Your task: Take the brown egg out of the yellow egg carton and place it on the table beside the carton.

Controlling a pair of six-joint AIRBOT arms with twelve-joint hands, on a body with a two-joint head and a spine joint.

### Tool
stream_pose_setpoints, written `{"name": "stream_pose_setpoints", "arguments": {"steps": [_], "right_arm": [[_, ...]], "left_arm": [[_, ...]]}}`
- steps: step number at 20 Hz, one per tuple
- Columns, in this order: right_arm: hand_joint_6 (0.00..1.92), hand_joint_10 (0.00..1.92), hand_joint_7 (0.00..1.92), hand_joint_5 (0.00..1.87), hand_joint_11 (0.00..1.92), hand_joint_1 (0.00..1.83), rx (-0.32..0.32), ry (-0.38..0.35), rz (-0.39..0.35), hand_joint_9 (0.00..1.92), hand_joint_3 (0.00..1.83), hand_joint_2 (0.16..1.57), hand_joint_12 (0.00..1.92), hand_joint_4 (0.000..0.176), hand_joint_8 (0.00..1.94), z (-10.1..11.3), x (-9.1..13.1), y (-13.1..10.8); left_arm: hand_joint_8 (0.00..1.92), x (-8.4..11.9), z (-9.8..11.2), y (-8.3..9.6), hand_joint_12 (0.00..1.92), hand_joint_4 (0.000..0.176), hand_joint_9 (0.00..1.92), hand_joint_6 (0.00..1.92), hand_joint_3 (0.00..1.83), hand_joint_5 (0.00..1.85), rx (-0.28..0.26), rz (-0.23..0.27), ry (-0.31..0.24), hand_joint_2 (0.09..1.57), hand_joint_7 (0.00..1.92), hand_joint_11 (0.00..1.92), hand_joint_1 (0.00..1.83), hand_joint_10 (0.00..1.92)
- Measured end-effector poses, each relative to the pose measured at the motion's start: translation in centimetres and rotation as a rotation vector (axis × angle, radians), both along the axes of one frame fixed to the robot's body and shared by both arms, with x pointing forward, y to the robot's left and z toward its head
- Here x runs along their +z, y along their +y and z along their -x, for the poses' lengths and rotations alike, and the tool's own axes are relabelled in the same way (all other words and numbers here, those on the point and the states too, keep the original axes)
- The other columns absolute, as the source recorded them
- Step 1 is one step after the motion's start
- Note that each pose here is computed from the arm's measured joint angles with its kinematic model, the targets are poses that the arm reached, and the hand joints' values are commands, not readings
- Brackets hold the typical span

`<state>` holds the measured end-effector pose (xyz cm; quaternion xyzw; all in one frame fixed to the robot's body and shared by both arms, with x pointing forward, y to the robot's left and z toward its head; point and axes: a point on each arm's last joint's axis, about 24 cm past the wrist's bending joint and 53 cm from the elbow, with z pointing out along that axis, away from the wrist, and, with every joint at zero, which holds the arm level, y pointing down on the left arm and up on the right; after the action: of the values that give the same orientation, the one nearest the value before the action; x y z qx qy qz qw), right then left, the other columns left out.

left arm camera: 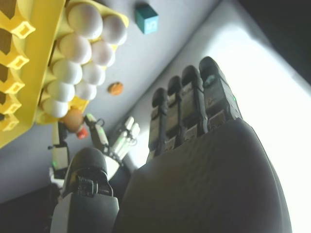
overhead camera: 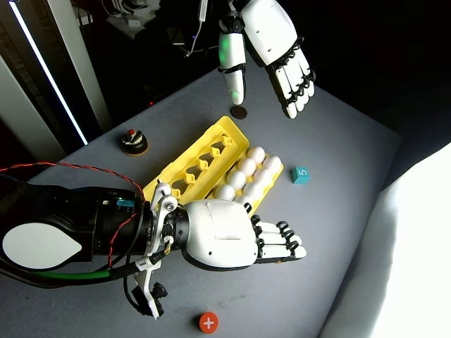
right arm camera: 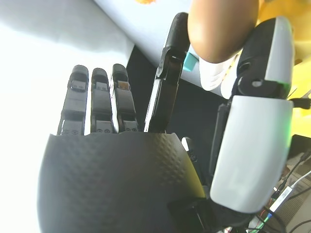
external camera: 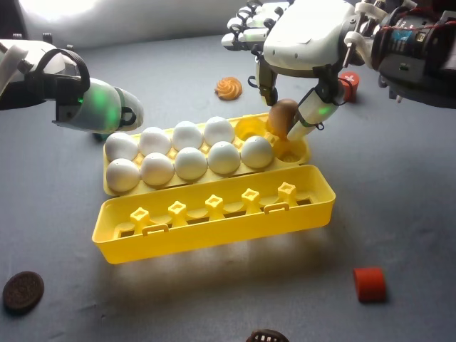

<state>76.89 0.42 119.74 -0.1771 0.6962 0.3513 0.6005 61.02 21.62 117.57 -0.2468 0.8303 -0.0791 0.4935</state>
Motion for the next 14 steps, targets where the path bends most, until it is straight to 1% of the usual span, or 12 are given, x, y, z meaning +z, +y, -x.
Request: {"name": "stream_pose_setpoints", "arguments": {"steps": [1,2,6,8,9,12,14], "right_arm": [[0.64,0.00,0.10,1.19,0.00,1.07,-0.001,0.001,0.001,0.00,0.00,1.02,0.00,0.176,0.00,0.0,0.0,0.0],[0.59,0.00,0.12,1.22,0.00,1.08,-0.001,0.001,0.000,0.00,0.00,1.01,0.00,0.176,0.00,0.0,0.0,0.0],[0.59,0.00,0.13,1.23,0.00,1.08,-0.002,-0.005,-0.005,0.00,0.00,1.01,0.00,0.176,0.01,-0.1,0.5,0.0],[0.55,0.00,0.14,1.24,0.00,1.08,-0.003,-0.008,-0.008,0.00,0.00,1.00,0.00,0.176,0.00,-0.2,0.8,0.0],[0.49,0.00,0.15,1.28,0.00,1.09,-0.004,-0.009,-0.009,0.00,0.00,0.99,0.00,0.176,0.00,-0.2,0.9,0.0],[0.47,0.00,0.14,1.29,0.00,1.09,-0.028,-0.024,-0.017,0.00,0.00,0.99,0.00,0.176,0.00,-0.9,2.5,-0.9],[0.47,0.00,0.14,1.29,0.00,1.09,-0.049,-0.031,-0.022,0.00,0.00,0.99,0.00,0.176,0.00,-1.3,3.2,-2.1]], "left_arm": [[0.00,0.0,0.0,0.0,0.17,0.000,0.10,0.00,0.00,0.13,0.000,0.000,0.000,1.23,0.12,0.00,0.00,0.00],[0.00,0.0,0.0,0.0,0.19,0.000,0.10,0.00,0.00,0.12,0.000,0.001,0.001,1.23,0.12,0.00,0.00,0.00],[0.00,0.0,0.0,0.0,0.17,0.000,0.09,0.00,0.00,0.11,0.000,0.000,0.001,1.23,0.11,0.00,0.00,0.00],[0.00,0.0,0.0,0.0,0.17,0.000,0.10,0.00,0.00,0.11,0.000,0.000,0.001,1.23,0.12,0.00,0.00,0.00],[0.00,0.0,0.0,0.0,0.20,0.000,0.11,0.00,0.00,0.12,0.000,0.000,0.001,1.23,0.13,0.00,0.00,0.00],[0.01,0.0,0.0,0.0,0.29,0.000,0.15,0.00,0.00,0.14,0.000,0.000,0.001,1.23,0.17,0.00,0.00,0.01],[0.01,0.0,0.0,0.0,0.29,0.000,0.16,0.01,0.00,0.15,0.001,0.000,0.001,1.23,0.18,0.00,0.00,0.01]]}}
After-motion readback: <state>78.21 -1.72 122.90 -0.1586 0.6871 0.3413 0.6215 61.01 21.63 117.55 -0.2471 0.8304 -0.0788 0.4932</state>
